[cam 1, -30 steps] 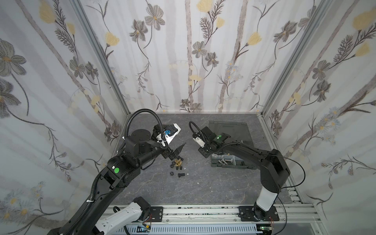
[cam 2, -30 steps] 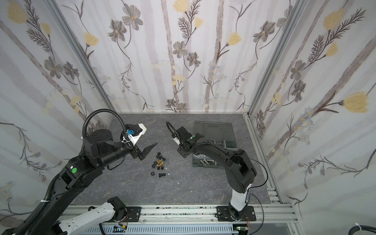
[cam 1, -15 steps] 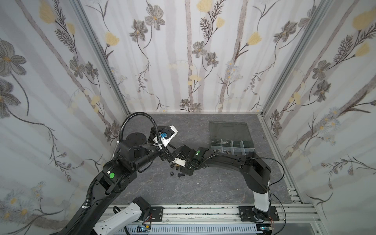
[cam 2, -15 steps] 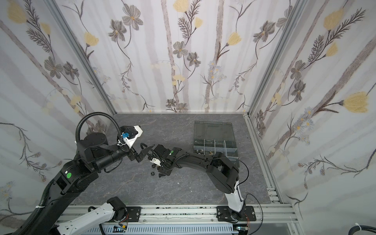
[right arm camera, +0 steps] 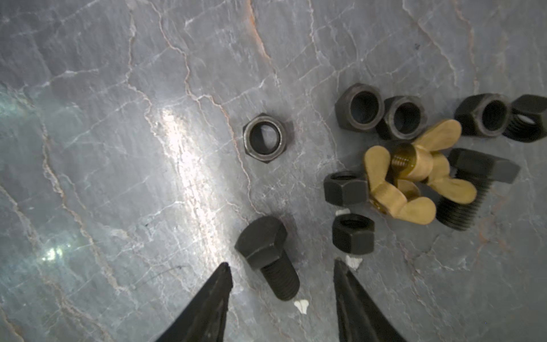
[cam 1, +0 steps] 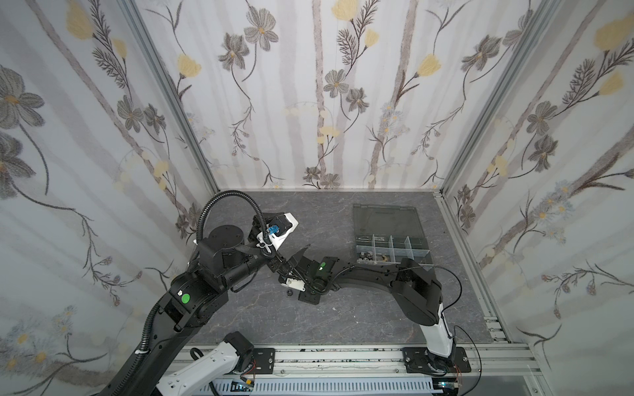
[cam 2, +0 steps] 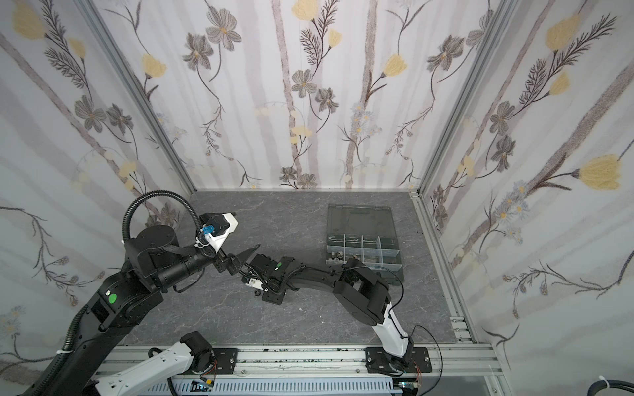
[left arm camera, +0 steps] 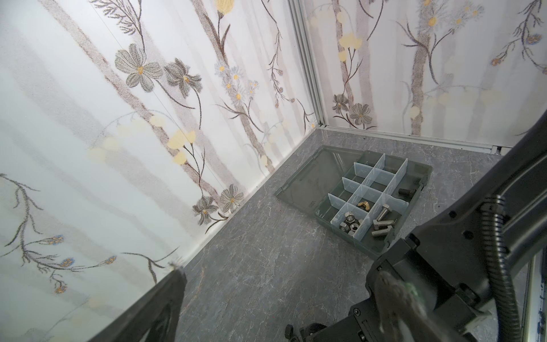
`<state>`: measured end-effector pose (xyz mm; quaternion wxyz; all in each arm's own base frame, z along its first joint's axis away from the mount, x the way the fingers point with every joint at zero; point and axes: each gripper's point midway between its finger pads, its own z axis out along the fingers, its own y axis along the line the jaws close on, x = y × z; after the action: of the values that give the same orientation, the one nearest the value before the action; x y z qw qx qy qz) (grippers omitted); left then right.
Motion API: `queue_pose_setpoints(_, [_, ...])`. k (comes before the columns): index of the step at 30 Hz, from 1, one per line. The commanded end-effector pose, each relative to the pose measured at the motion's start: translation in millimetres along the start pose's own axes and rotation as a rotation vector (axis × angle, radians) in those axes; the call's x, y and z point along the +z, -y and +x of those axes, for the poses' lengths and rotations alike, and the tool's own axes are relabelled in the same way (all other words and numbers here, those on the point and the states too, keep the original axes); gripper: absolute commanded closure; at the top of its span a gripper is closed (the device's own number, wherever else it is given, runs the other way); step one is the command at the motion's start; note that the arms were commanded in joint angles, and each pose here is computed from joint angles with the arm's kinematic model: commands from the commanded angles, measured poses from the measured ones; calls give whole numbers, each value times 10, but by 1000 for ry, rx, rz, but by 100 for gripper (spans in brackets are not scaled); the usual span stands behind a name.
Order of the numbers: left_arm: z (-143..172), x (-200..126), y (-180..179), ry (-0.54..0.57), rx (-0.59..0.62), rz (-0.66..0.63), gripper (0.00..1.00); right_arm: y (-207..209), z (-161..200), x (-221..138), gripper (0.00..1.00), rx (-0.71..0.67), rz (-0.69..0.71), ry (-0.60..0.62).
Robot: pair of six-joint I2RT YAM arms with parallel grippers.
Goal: Sort the screws and nuts into containers
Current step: Pick up the screw from the bottom-center of the table, then place the screw into the container.
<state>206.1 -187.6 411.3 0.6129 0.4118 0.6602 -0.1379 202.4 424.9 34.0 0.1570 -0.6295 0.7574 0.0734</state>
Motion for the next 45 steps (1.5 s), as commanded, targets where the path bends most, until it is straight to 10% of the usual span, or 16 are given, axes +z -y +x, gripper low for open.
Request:
queue_pose_setpoints(1, [-103,-15,-37,39,12,-15,0,-40,-3,56,53,-23,-17,-8])
queue_pose_setpoints(22, [-113,-34,-74,29,13,-32,0,50,105,-150,93,35,-9,-20])
queue_pose_setpoints(45, [-139,-10,-43,31,4,-8,0,1742,2359,-1780,92,1280,479,199])
